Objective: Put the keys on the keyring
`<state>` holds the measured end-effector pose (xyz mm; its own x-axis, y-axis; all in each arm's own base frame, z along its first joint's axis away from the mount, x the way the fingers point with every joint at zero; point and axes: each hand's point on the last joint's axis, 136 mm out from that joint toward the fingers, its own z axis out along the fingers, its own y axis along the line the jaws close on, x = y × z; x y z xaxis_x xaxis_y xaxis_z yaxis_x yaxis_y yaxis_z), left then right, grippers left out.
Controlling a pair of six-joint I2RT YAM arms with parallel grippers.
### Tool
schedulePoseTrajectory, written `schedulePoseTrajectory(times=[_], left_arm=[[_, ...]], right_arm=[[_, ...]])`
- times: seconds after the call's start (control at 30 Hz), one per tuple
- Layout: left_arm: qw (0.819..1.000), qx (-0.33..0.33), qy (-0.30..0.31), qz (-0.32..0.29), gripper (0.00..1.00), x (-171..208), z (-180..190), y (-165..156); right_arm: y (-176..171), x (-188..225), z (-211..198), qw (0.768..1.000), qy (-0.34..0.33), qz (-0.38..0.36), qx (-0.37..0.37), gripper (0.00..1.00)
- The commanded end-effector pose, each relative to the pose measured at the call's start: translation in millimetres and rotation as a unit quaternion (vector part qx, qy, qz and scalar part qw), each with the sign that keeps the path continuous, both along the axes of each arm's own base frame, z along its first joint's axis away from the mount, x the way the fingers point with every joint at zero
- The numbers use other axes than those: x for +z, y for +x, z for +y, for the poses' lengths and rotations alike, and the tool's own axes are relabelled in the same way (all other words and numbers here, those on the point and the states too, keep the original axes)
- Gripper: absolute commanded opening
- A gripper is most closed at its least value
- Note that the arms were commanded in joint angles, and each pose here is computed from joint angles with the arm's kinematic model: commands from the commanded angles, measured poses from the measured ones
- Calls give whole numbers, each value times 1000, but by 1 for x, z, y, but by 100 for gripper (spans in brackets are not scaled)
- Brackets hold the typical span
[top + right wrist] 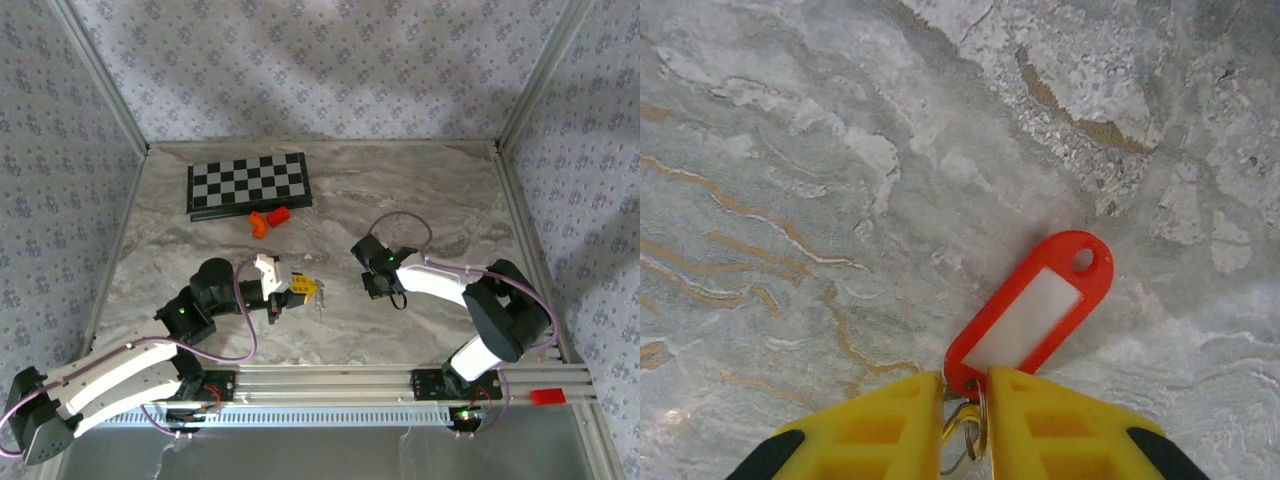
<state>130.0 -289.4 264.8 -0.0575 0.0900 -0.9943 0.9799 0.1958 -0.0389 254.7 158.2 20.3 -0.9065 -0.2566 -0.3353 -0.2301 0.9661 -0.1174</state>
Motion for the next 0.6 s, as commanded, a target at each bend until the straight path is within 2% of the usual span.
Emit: schedulePoseTrajectory(times=[0.0,0.23,0.4,0.57], left_arm=[[999,-3,-32,-21,0,26,2,-1],[999,-6,-34,-19,0,25,2,-2],[999,-6,-33,-18,0,23,2,-2],[999,-9,-34,-17,0,22,2,-4]], right_arm=[[-3,-1,-9,1000,-8,0,-15,17],[-5,6,-10,1000,-5,-11,-17,12],[-9,8,-4,1000,1,-11,-9,1],[-27,15,5,1000,6,-4,2,0]])
